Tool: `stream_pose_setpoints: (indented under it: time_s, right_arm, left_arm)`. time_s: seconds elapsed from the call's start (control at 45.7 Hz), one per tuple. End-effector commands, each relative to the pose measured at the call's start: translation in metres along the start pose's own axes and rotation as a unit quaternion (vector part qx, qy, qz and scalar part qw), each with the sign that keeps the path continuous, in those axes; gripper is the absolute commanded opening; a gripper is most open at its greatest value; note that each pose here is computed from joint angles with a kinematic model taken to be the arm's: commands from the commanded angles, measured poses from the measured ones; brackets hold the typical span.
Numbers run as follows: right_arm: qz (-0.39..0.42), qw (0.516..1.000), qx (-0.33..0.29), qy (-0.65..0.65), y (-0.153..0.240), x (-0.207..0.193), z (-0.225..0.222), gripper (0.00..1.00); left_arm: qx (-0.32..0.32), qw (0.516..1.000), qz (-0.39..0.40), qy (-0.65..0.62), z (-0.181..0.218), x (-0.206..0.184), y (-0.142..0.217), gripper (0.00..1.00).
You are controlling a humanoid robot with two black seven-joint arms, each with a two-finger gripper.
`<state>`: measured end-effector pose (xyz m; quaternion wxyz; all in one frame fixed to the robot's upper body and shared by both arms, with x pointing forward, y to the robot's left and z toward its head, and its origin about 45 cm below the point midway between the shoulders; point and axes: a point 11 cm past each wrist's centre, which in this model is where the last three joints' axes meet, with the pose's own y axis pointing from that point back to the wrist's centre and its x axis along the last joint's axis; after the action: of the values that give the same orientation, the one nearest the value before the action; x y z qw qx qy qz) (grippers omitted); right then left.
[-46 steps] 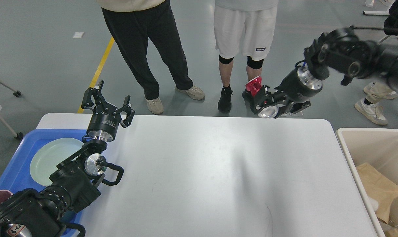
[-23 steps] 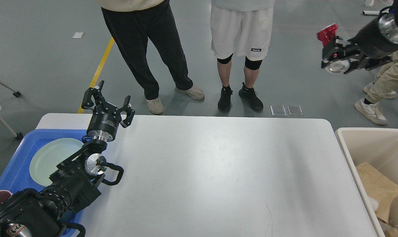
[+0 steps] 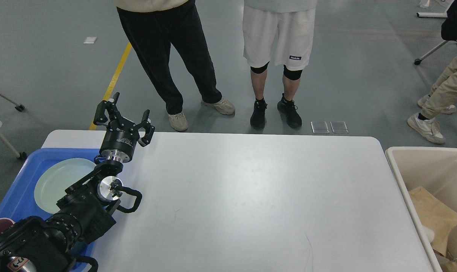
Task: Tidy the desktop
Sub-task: 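Release the red wrapper into the bin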
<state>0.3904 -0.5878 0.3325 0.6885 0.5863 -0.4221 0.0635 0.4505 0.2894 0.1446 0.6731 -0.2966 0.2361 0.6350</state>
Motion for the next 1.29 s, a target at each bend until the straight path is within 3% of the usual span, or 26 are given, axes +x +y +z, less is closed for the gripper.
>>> stream_pose_setpoints:
  time_s: [0.0,0.482,0.832,0.854,0.92,0.941,1.27]
  right_arm:
    - [0.071,0.997,-0.030,0.013,-0.016,-0.013,0.035,0.00]
    - [0.159,0.985,-0.060,-0.039,-0.071,-0.124,0.095,0.00]
    - [0.114,0.989,-0.059,-0.067,-0.094,-0.190,0.093,0.00]
    - [0.112,0.990,-0.060,-0.066,-0.094,-0.193,0.094,0.20]
    - [0.107,0.990,-0.061,-0.065,-0.095,-0.196,0.094,0.91]
    - [0.105,0.990,-0.060,-0.066,-0.095,-0.197,0.093,1.00]
    - [0.078,0.994,-0.046,-0.068,-0.103,-0.214,0.078,1.00]
  left_arm:
    - [0.001,1.000,0.000,0.000,0.000,0.000,0.000,0.97]
    - [0.000,1.000,0.000,0.000,0.000,0.000,0.000,0.97]
    - [0.000,1.000,0.000,0.000,0.000,0.000,0.000,0.97]
    - [0.000,1.000,0.000,0.000,0.000,0.000,0.000,0.97]
    - [0.000,1.000,0.000,0.000,0.000,0.000,0.000,0.97]
    - [0.000,1.000,0.000,0.000,0.000,0.000,0.000,0.97]
    - [0.000,1.000,0.000,0.000,0.000,0.000,0.000,0.97]
